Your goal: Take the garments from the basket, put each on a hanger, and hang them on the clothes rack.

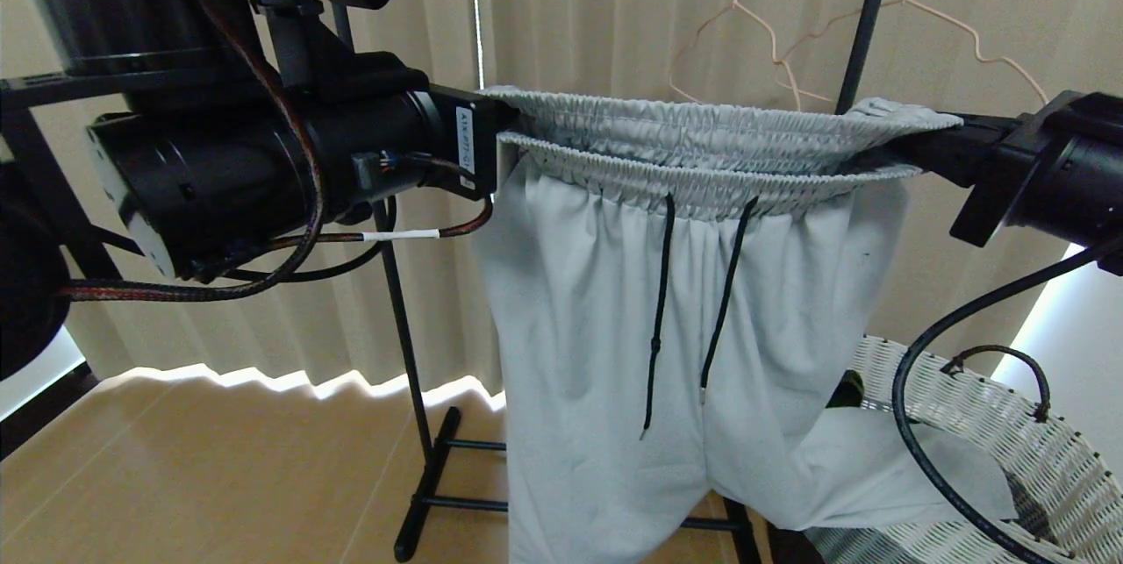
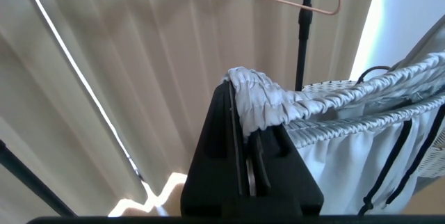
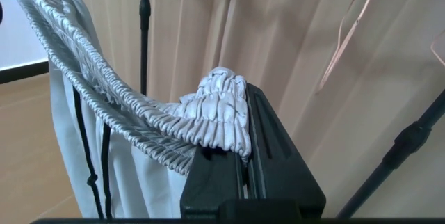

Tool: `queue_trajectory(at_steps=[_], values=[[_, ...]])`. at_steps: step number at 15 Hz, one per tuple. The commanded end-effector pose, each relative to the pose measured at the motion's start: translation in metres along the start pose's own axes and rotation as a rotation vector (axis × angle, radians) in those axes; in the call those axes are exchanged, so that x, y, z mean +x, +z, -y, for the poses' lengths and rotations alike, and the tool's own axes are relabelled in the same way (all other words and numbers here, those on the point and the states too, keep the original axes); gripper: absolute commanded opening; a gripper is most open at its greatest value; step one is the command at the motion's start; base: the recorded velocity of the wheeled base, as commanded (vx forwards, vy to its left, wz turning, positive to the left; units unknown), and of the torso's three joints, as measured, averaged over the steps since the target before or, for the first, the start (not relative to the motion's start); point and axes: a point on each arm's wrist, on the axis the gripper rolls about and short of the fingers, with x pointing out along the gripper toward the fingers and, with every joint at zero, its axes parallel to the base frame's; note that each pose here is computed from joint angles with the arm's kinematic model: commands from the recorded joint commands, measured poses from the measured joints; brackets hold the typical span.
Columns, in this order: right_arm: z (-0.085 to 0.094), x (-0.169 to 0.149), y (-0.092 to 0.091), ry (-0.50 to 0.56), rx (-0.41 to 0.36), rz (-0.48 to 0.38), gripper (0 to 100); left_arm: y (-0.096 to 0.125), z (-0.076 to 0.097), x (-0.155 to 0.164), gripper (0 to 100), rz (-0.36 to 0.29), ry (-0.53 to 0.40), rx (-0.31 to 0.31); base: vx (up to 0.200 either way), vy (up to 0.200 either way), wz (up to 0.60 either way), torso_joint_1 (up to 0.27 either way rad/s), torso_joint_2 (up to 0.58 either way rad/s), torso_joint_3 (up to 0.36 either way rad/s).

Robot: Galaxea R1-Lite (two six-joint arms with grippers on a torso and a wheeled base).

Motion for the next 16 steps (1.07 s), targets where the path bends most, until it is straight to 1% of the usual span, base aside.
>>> queue_trajectory(at_steps=[1,2,4,6,7,8,12,15,16], values=[[0.0,0.0,0.0,0.001,0.0,-0.001,0,0.0,0.0,0.0,0,0.0,0.0,0.001,0.0,0.0,0.0,0.0,0.0,0.0],[0.0,0.0,0.0,0.001,0.0,-0.001,100,0.0,0.0,0.0,0,0.0,0.0,0.001,0.0,0.0,0.0,0.0,0.0,0.0],[0.0,0.0,-0.002,0.001,0.002,-0.006,100,-0.002,-0.001,0.0,0,-0.009,0.012,0.003,0.0,0.0,0.0,0.0,0.0,0.0],[-0.002,-0.002,-0.009,0.01,0.007,-0.02,100,-0.014,-0.002,0.0,0,-0.057,0.091,0.024,0.0,0.0,0.0,0.0,0.0,0.0],[-0.002,-0.002,-0.01,0.013,0.007,-0.023,100,-0.017,-0.003,0.0,0,-0.066,0.119,0.029,0.0,0.0,0.0,0.0,0.0,0.0],[-0.006,-0.003,-0.009,0.034,0.009,-0.018,100,-0.021,-0.009,0.0,0,-0.083,0.156,0.032,0.0,0.0,0.0,0.0,0.0,0.0],[-0.02,-0.014,-0.004,0.123,0.013,0.015,100,-0.018,-0.028,-0.007,0,-0.076,0.222,0.031,0.0,0.0,0.0,0.0,0.0,0.0],[-0.023,-0.023,-0.006,0.208,0.011,0.023,100,-0.02,-0.029,-0.01,0,-0.083,0.228,0.032,0.0,0.0,0.0,0.0,0.0,0.0],[-0.023,-0.025,-0.006,0.209,0.01,0.026,100,-0.021,-0.029,-0.012,0,-0.086,0.227,0.032,0.0,0.0,0.0,0.0,0.0,0.0]])
